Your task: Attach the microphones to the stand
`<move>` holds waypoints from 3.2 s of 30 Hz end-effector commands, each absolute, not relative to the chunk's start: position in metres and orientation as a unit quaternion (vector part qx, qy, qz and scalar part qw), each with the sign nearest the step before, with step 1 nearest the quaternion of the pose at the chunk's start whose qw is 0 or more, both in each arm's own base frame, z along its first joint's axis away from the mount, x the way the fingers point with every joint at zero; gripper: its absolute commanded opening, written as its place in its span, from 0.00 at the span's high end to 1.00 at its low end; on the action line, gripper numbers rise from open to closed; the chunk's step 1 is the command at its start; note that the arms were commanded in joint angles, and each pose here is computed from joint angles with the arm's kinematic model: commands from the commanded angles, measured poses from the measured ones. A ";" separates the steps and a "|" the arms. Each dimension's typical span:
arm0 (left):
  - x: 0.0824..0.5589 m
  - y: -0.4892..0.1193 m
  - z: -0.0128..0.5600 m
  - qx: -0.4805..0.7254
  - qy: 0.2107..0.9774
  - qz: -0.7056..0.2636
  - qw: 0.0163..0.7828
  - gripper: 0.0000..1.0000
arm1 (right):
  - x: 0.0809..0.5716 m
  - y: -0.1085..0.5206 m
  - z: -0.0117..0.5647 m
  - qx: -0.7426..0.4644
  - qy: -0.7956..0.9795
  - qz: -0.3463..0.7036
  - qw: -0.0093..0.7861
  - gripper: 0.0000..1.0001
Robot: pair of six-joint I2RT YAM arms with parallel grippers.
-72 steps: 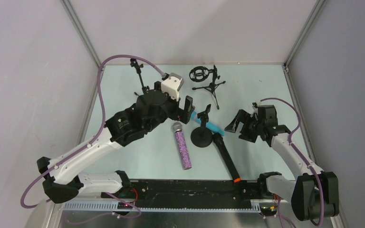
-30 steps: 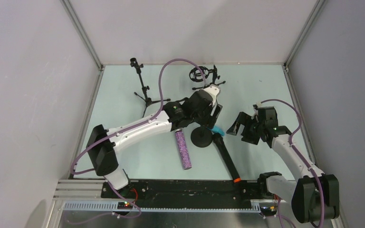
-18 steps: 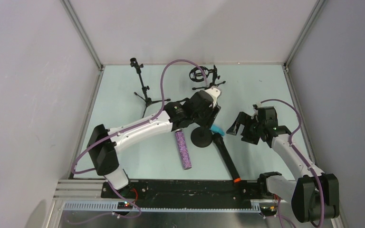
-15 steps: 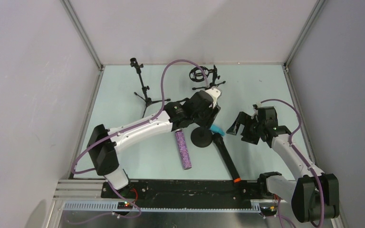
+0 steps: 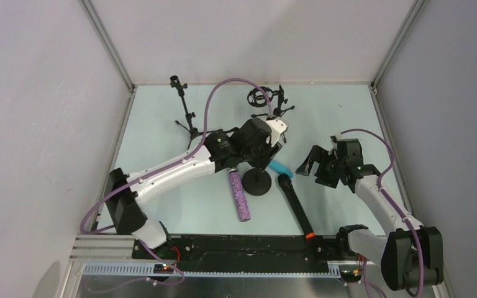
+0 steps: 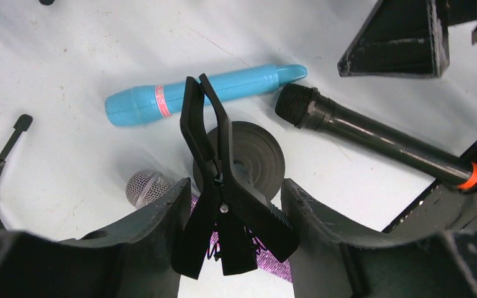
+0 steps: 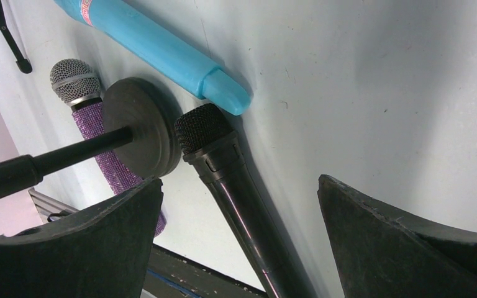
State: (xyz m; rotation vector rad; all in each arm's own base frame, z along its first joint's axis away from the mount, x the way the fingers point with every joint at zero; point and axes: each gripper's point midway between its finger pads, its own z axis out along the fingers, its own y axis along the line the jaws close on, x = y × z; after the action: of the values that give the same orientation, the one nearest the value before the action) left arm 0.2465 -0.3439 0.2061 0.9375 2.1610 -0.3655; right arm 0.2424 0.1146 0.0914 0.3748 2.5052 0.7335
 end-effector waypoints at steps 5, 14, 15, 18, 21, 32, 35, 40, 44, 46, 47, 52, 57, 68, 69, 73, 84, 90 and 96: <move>0.234 -0.344 0.262 0.416 0.784 -0.185 0.422 0.44 | 0.247 0.119 0.095 0.135 0.915 0.280 0.256 0.00; 0.222 -0.343 0.255 0.455 0.768 -0.196 0.406 0.46 | 0.247 0.119 0.094 0.135 0.916 0.280 0.255 0.00; 0.222 -0.344 0.254 0.458 0.767 -0.198 0.404 0.46 | 0.248 0.119 0.094 0.134 0.916 0.280 0.255 0.00; 0.214 -0.348 0.248 0.472 0.762 -0.212 0.390 0.47 | 0.248 0.120 0.093 0.133 0.916 0.281 0.254 0.00; 0.211 -0.352 0.244 0.481 0.758 -0.222 0.379 0.48 | 0.248 0.120 0.093 0.134 0.916 0.282 0.252 0.00; 0.198 -0.347 0.225 0.506 0.745 -0.235 0.365 0.54 | 0.246 0.121 0.092 0.131 0.917 0.282 0.250 0.00; 0.194 -0.345 0.216 0.508 0.742 -0.240 0.366 0.55 | 0.247 0.121 0.092 0.130 0.917 0.282 0.250 0.00; 0.190 -0.340 0.210 0.516 0.733 -0.244 0.371 0.52 | 0.245 0.121 0.091 0.129 0.918 0.281 0.247 0.00; 0.181 -0.338 0.209 0.537 0.716 -0.253 0.367 0.40 | 0.245 0.121 0.091 0.129 0.919 0.280 0.247 0.00; 0.183 -0.335 0.209 0.539 0.714 -0.245 0.373 0.34 | 0.245 0.121 0.091 0.129 0.919 0.280 0.247 0.00; 0.184 -0.334 0.209 0.539 0.715 -0.241 0.375 0.26 | 0.245 0.122 0.091 0.129 0.919 0.280 0.247 0.00; 0.195 -0.329 0.215 0.519 0.725 -0.220 0.395 0.01 | 0.244 0.123 0.092 0.127 0.918 0.281 0.248 0.00; 0.204 -0.328 0.234 0.477 0.732 -0.222 0.433 0.00 | 0.242 0.122 0.093 0.127 0.919 0.278 0.250 0.00; 0.223 -0.306 0.244 0.398 0.760 -0.184 0.479 0.01 | 0.239 0.122 0.091 0.125 0.923 0.269 0.246 0.00; 0.222 -0.305 0.241 0.400 0.761 -0.182 0.477 0.03 | 0.239 0.122 0.091 0.124 0.923 0.270 0.245 0.00; 0.220 -0.303 0.238 0.405 0.760 -0.180 0.476 0.07 | 0.238 0.122 0.091 0.125 0.923 0.269 0.246 0.00; 0.219 -0.291 0.244 0.411 0.749 -0.169 0.491 0.12 | 0.237 0.121 0.092 0.124 0.923 0.266 0.248 0.00; 0.215 -0.289 0.242 0.413 0.749 -0.174 0.488 0.13 | 0.236 0.122 0.093 0.121 0.922 0.269 0.249 0.00; 0.208 -0.295 0.249 0.414 0.744 -0.200 0.485 0.06 | 0.237 0.123 0.093 0.122 0.922 0.268 0.250 0.00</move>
State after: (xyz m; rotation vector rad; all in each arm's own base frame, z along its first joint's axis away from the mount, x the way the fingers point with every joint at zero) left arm 0.2118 -0.2902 0.2279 1.0213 1.8723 -0.4344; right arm 0.2367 0.1226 0.0894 0.3326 2.5265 0.7366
